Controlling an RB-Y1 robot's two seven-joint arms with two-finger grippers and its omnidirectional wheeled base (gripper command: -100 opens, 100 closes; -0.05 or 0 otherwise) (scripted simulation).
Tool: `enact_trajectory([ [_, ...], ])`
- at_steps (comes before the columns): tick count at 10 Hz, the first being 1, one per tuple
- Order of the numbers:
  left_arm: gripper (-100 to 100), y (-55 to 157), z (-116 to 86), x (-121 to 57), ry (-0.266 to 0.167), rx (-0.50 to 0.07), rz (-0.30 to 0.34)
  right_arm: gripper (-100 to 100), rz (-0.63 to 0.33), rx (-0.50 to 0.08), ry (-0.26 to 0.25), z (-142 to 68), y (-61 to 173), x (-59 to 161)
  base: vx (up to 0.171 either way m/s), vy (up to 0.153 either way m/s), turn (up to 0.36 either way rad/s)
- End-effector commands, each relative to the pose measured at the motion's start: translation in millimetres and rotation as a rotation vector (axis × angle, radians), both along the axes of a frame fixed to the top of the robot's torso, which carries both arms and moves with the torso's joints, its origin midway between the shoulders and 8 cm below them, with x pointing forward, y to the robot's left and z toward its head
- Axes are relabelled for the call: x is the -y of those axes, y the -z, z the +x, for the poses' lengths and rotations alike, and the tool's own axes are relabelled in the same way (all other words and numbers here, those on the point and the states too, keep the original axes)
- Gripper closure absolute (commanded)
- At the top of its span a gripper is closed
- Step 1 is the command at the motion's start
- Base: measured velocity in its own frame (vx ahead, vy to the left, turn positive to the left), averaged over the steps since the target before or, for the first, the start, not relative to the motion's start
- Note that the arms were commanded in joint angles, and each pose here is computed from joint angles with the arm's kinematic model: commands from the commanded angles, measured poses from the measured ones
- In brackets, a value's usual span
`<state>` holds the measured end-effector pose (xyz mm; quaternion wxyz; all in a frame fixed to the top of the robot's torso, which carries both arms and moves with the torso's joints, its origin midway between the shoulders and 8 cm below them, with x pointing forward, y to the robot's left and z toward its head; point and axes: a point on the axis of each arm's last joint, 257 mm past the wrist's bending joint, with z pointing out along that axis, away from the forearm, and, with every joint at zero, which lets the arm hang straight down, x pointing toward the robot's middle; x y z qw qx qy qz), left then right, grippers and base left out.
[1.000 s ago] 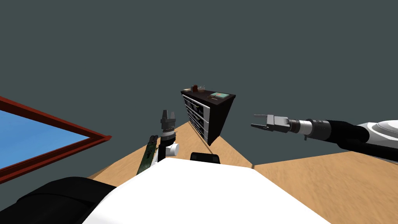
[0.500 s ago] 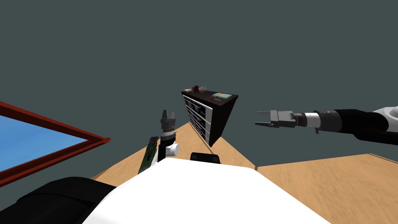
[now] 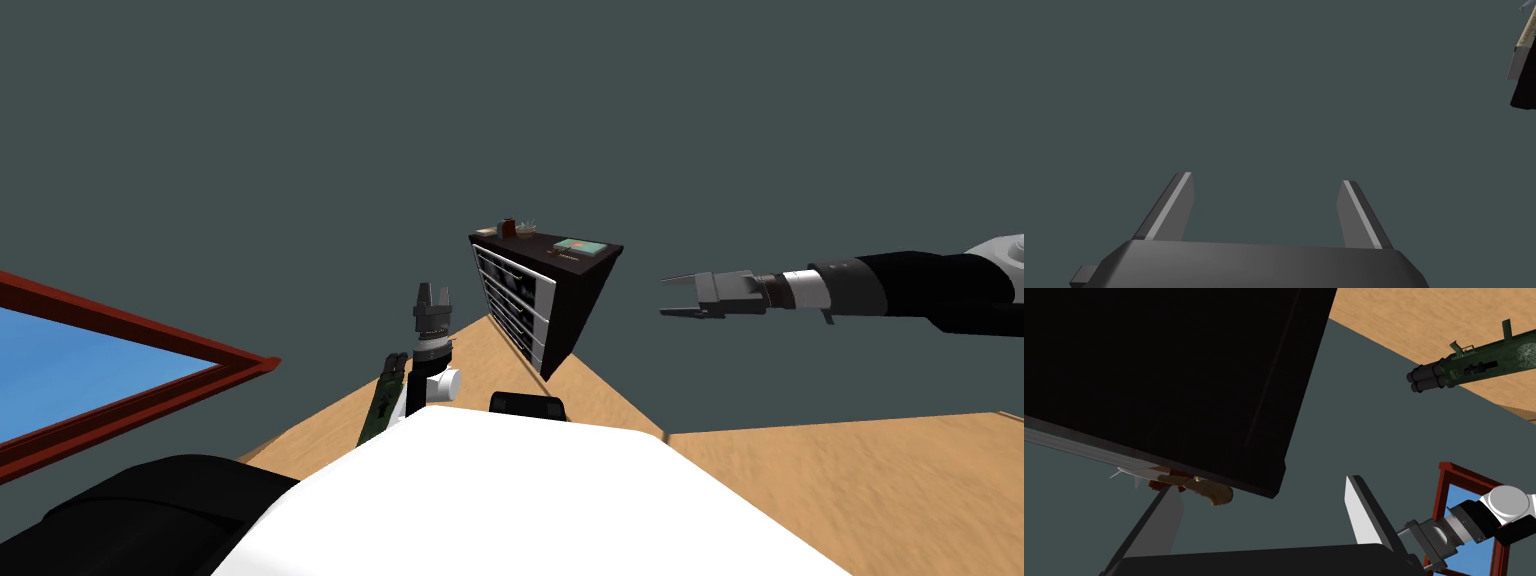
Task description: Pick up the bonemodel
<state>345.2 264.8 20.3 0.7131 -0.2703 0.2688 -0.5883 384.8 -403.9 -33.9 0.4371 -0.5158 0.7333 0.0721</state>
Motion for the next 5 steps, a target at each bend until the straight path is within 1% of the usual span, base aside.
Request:
enact_trajectory([
  [1,0,0.0,0.0,0.0,0.000,0.000,0.000,-100,-0.071,-0.001,-0.012,5.4,-9.8,8.8,0.074,0.067,0.034],
  [2,0,0.0,0.0,0.0,0.000,0.000,0.000,-100,-0.095,-0.007,-0.029,8.0,-12.1,4.7,0.071,0.080,0.006],
  [3,0,0.0,0.0,0.0,0.000,0.000,0.000,-100,-0.149,-0.006,-0.033,11.8,-20.8,13.1,0.078,0.123,0.036],
  [4,0,0.0,0.0,0.0,0.000,0.000,0.000,-100,-0.173,-0.011,-0.050,14.4,-23.0,8.8,0.081,0.104,0.009],
  [5,0,0.0,0.0,0.0,0.000,0.000,0.000,-100,-0.181,-0.013,-0.056,15.4,-23.8,7.1,0.044,0.039,-0.003],
])
